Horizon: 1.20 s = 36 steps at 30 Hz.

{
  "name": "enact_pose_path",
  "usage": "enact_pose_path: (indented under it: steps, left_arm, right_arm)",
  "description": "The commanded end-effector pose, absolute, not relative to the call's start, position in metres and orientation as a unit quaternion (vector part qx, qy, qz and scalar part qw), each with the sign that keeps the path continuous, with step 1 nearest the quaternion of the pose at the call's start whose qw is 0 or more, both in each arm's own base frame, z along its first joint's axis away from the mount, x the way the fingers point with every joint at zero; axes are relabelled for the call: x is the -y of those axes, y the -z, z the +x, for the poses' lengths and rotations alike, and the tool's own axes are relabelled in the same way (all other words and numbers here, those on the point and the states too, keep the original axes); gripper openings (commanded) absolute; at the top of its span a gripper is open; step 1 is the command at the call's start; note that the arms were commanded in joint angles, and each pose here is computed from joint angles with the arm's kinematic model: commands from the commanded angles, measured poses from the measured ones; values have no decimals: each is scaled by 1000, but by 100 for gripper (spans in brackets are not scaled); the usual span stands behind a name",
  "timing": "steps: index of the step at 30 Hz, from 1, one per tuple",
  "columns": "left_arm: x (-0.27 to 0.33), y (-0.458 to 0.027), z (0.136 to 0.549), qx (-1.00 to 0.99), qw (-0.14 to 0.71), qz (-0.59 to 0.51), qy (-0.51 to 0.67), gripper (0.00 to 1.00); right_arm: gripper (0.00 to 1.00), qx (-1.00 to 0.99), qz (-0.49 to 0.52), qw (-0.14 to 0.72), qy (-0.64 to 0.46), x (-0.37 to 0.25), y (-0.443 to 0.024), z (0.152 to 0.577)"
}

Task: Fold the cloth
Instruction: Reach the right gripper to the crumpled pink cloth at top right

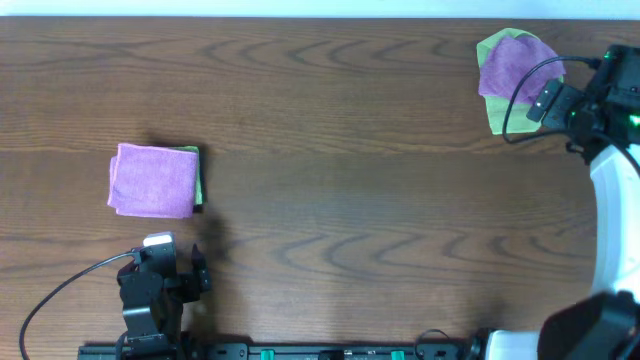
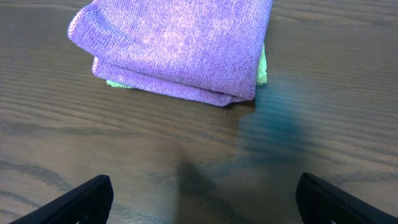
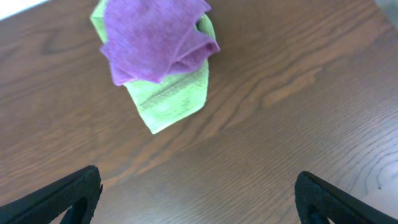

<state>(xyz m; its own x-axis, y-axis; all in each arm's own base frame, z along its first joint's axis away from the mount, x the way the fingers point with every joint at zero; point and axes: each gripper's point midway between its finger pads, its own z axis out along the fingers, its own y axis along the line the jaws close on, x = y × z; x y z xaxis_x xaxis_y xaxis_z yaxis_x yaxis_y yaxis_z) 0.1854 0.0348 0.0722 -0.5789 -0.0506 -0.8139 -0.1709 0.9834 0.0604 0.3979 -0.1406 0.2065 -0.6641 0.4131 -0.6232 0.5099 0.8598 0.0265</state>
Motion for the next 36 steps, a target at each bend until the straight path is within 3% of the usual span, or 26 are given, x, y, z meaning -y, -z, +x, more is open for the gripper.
enact_pose_path:
  steps: [1,6,13,26,36]
  left_arm:
    - [-36,-66,183,-889,447,-68,-70,95]
    - [-36,-66,183,-889,447,-68,-70,95]
    - [-36,-66,183,-889,447,-68,-70,95]
    - [-36,-66,183,-889,447,-68,-70,95]
    - [-36,-66,183,-889,447,-68,-70,95]
  right_arm:
    - [99,-900,268,335,84,150,-213,406]
    - [99,-903,268,326,84,150,-207,405]
    - [99,-884,264,377,77,154,-221,429]
    - [99,-916,252,312,20,155,-165,503]
    - [99,-902,274,334,-20,158,-138,550]
